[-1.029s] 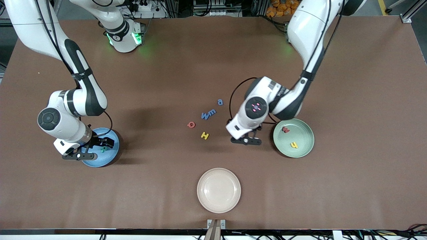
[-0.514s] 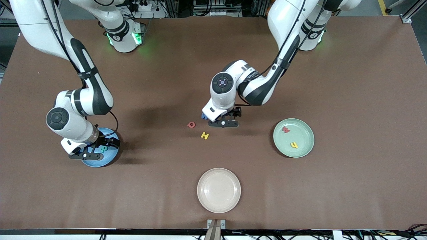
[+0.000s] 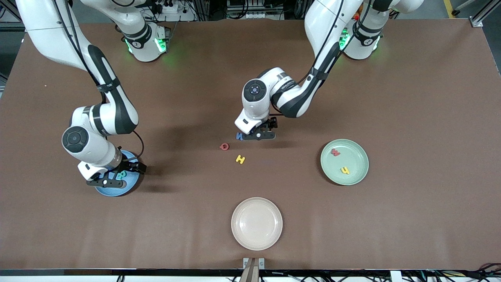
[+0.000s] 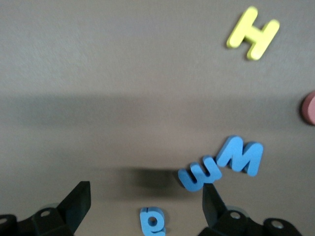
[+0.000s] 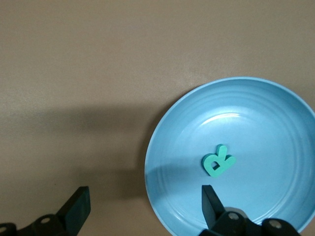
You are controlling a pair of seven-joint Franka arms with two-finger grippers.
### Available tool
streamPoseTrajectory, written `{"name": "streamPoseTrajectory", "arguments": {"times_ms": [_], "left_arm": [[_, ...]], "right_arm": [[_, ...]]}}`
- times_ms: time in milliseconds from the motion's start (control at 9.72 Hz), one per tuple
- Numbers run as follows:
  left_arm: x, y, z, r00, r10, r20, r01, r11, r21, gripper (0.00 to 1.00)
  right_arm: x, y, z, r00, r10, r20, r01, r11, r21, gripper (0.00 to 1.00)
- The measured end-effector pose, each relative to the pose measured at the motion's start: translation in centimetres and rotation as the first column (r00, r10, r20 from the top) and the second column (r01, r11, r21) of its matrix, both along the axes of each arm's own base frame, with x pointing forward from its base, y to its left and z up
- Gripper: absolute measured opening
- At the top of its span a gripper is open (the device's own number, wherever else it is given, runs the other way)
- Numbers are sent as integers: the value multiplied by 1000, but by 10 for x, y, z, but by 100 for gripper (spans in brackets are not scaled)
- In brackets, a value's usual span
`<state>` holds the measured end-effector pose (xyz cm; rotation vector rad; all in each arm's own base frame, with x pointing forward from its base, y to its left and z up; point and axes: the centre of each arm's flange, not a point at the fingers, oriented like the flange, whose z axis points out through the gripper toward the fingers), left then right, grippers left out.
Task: Sort uppercase to blue plate, lowercase to green plate
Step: 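Move the left gripper over the blue letters near the center, then grasp the blue e with the left gripper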
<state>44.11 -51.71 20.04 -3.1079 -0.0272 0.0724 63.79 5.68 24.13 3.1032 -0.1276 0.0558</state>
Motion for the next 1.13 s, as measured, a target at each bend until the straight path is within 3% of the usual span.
{"name": "streamPoseTrajectory", "arguments": {"times_ms": [411,1132], "left_arm": [[-22,5,-23,1000,22,-22,-22,999,29,100],[-38,1,-28,999,33,-37,-32,999,40,100]], "right_arm": [[-3,22,-11,1000,-5,-10,5,1000,1,100],[-10,61,-14,1000,-13,-13,13,1000,2,100]]}}
